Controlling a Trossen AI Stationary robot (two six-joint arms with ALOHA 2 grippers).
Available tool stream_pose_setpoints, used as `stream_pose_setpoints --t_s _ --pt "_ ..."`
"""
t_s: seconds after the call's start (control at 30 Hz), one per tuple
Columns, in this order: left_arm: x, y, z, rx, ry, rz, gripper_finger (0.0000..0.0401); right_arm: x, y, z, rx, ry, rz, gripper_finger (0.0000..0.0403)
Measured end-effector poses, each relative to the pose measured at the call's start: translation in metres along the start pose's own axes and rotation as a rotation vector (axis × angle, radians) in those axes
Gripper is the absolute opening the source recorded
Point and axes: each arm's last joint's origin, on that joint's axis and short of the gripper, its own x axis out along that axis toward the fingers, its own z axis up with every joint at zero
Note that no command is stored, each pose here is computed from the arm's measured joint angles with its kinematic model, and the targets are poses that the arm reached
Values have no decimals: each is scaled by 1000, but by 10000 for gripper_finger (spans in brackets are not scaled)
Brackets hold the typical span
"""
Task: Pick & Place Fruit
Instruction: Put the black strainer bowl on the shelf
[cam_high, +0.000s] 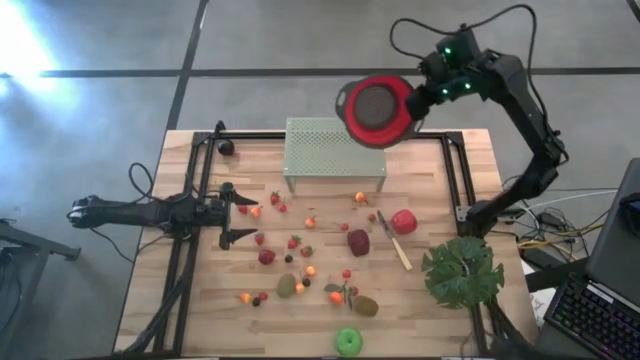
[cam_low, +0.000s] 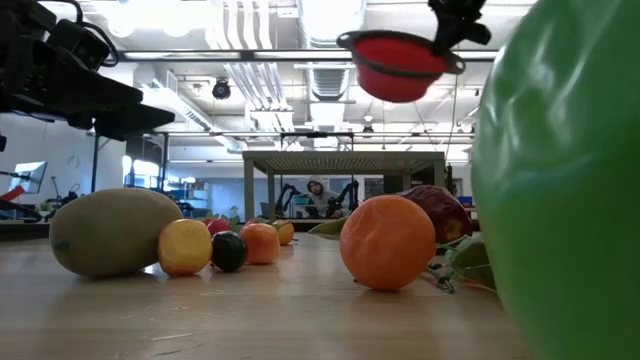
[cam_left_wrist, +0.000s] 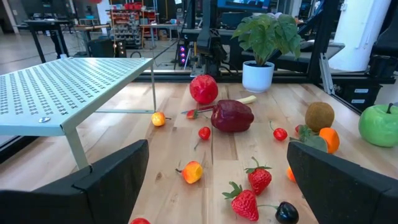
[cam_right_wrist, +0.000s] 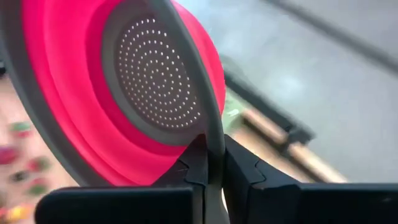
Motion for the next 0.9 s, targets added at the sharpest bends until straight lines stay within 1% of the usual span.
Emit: stream_pose_setpoints --t_s 0.1,0.27,0.37,0.47,0.63,0.9 --pt "0 0 0 0 0 0 388 14 0 7 44 91 43 21" --pt "0 0 0 0 0 0 388 39 -3 12 69 247 39 15" --pt "0 0 0 0 0 0 388 50 -4 17 73 259 67 15" --pt "0 0 0 0 0 1 388 59 -3 18 73 285 143 15" --pt "0 0 0 0 0 0 388 72 -5 19 72 323 145 15" --pt "0 0 0 0 0 1 388 82 -9 20 48 343 143 15"
